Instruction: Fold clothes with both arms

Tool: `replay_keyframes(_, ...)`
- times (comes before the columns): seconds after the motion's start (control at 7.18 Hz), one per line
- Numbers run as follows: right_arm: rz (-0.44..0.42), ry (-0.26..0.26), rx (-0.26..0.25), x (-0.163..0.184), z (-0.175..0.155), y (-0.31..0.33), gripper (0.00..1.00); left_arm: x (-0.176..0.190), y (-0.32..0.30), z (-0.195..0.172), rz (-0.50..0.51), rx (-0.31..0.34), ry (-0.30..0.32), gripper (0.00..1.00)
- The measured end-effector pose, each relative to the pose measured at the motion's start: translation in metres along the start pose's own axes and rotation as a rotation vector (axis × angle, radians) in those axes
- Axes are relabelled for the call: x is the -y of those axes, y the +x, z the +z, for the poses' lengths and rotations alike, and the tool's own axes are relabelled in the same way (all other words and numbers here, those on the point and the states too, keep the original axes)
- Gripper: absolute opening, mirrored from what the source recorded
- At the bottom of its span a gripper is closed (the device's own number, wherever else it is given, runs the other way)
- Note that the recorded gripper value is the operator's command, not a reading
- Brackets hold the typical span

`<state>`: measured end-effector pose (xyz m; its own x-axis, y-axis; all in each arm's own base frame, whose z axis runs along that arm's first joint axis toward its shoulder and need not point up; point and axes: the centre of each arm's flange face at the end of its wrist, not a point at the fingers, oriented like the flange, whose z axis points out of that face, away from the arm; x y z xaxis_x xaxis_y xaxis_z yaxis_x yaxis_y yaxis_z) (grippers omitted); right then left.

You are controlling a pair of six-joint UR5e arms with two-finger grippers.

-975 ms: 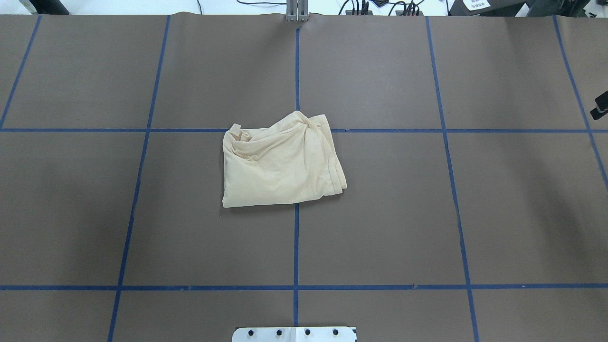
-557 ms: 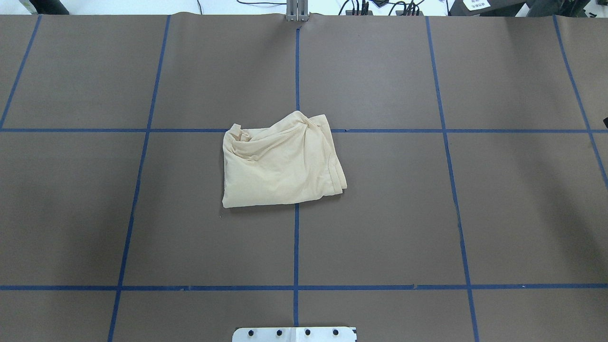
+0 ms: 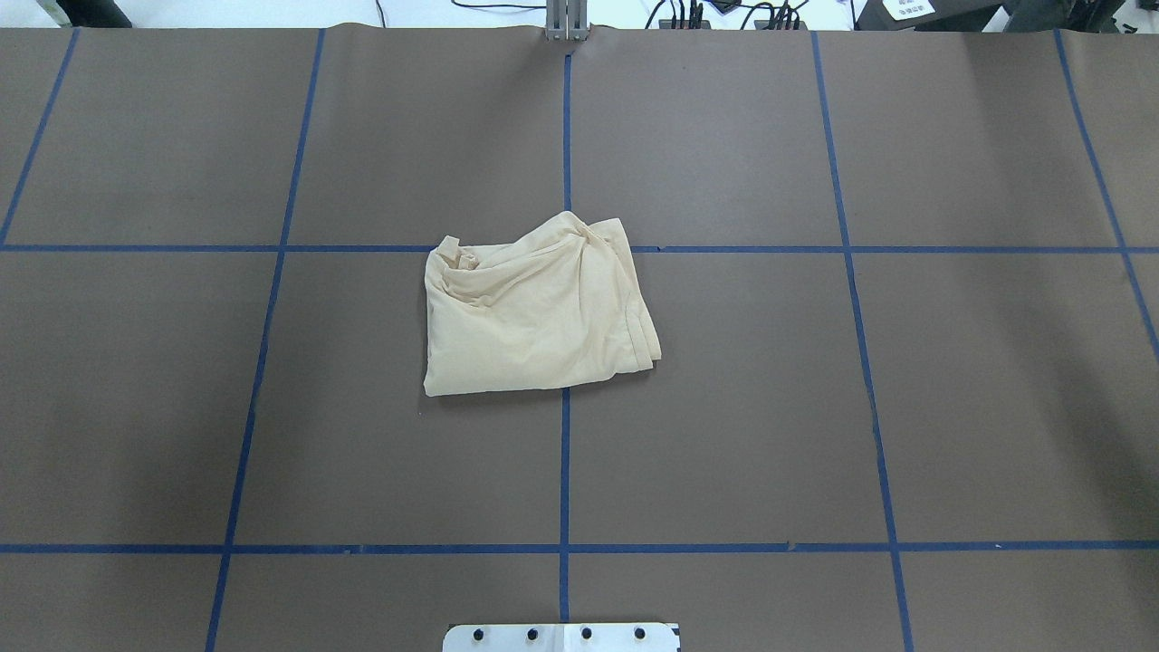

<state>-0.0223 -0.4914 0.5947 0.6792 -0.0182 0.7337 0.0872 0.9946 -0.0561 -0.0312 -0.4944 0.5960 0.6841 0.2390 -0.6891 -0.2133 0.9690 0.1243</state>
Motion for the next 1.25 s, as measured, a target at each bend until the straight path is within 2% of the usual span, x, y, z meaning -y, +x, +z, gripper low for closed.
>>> replay_keyframes(0.42,-0.004,-0.013,-0.001,-0.013,0.007,0.022,1.0,-0.007,-0.023,0.024,-0.033,-0.012,-0.026,0.99)
replay_keyframes(0.84,0.027,0.033,0.004,-0.023,-0.015,0.055,1.0,-0.009,-0.036,0.037,-0.032,-0.01,-0.02,0.99)
replay_keyframes(1.25,0.065,0.067,-0.001,-0.033,-0.029,0.076,1.0,-0.01,-0.04,0.032,-0.039,-0.006,-0.008,0.99)
